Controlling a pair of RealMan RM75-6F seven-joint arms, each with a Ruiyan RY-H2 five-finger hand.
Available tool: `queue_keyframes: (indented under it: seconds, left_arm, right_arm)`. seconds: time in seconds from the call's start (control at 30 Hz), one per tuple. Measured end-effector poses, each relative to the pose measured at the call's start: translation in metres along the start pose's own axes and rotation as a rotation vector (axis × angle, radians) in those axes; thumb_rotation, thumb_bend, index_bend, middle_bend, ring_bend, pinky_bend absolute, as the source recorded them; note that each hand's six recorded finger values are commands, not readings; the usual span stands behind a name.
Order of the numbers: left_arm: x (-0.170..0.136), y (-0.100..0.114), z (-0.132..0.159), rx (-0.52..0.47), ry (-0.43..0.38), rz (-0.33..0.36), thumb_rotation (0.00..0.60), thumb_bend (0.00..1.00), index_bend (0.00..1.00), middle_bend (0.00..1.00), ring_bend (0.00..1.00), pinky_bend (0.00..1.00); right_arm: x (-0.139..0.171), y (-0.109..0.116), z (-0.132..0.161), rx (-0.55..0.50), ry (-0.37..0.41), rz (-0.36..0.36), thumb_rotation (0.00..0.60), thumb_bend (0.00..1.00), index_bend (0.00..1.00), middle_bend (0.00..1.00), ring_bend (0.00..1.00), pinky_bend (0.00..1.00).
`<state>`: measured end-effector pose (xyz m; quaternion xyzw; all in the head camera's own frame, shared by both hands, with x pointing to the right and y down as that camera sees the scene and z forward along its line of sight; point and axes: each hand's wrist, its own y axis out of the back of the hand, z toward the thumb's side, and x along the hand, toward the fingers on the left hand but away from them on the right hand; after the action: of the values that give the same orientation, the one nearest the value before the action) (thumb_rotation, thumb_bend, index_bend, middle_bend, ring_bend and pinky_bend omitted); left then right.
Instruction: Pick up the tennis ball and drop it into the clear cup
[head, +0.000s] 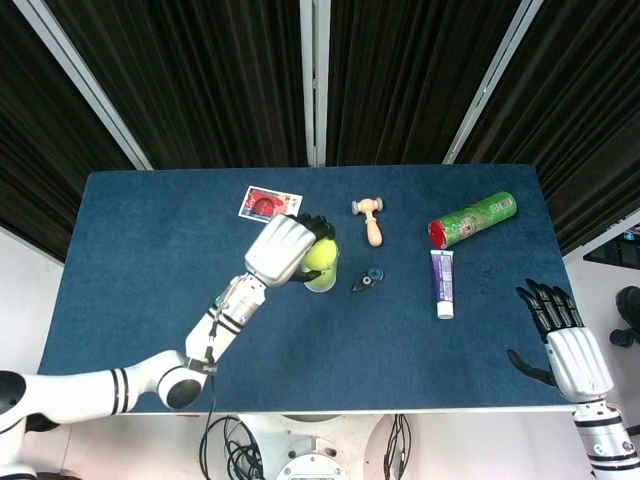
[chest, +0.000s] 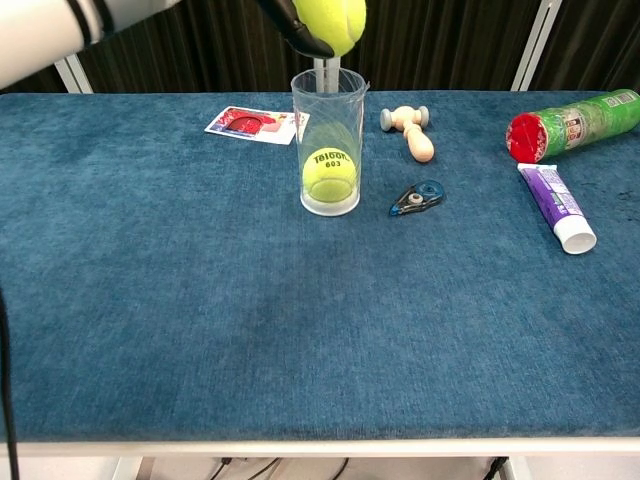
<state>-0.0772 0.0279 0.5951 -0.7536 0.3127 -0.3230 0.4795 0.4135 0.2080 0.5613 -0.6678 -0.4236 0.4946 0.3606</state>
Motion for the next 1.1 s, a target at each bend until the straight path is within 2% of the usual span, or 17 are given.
queue_keyframes:
  seconds: [0.23,0.43,0.5,0.57,0.8,1.0,1.1]
  left_arm:
    - [0.009,-0.014,-0.009,-0.009,0.042,-0.025,0.6,0.26,0.52,0.51,0.48,0.66]
    - [0.007,-0.02,-0.015,-0.014,0.05,-0.045,0.6,0.22,0.32,0.38,0.32,0.45]
    - [0.007,-0.02,-0.015,-0.014,0.05,-0.055,0.6,0.21,0.22,0.28,0.22,0.36]
    - [0.007,-0.02,-0.015,-0.015,0.045,-0.066,0.6,0.19,0.16,0.2,0.15,0.3]
    - [0.003,-0.016,-0.018,-0.025,0.054,-0.069,0.6,0.19,0.11,0.1,0.04,0.18]
    - [-0.014,-0.004,-0.016,-0.024,0.048,-0.05,0.6,0.19,0.12,0.1,0.04,0.16]
    - [-0.034,0.006,-0.018,-0.008,0.057,-0.031,0.6,0.17,0.12,0.1,0.04,0.15]
  right_arm:
    - [-0.001,0.003,-0.002,-0.006,-0.003,-0.007,0.6,0.18,0.0,0.0,0.0,0.0]
    - [-0.001,0.002,-0.002,-0.005,-0.007,-0.001,0.6,0.18,0.0,0.0,0.0,0.0]
    - [-0.001,0.001,-0.002,-0.003,-0.006,0.001,0.6,0.18,0.0,0.0,0.0,0.0]
    - [-0.002,0.001,-0.002,-0.003,-0.007,0.001,0.6,0.18,0.0,0.0,0.0,0.0]
    - [-0.002,0.001,-0.004,-0.001,-0.012,-0.001,0.6,0.18,0.0,0.0,0.0,0.0]
    - [-0.003,0.0,-0.005,0.0,-0.017,0.006,0.6,0.18,0.0,0.0,0.0,0.0]
    - [-0.003,0.001,-0.005,-0.004,-0.017,0.003,0.6,0.18,0.0,0.0,0.0,0.0]
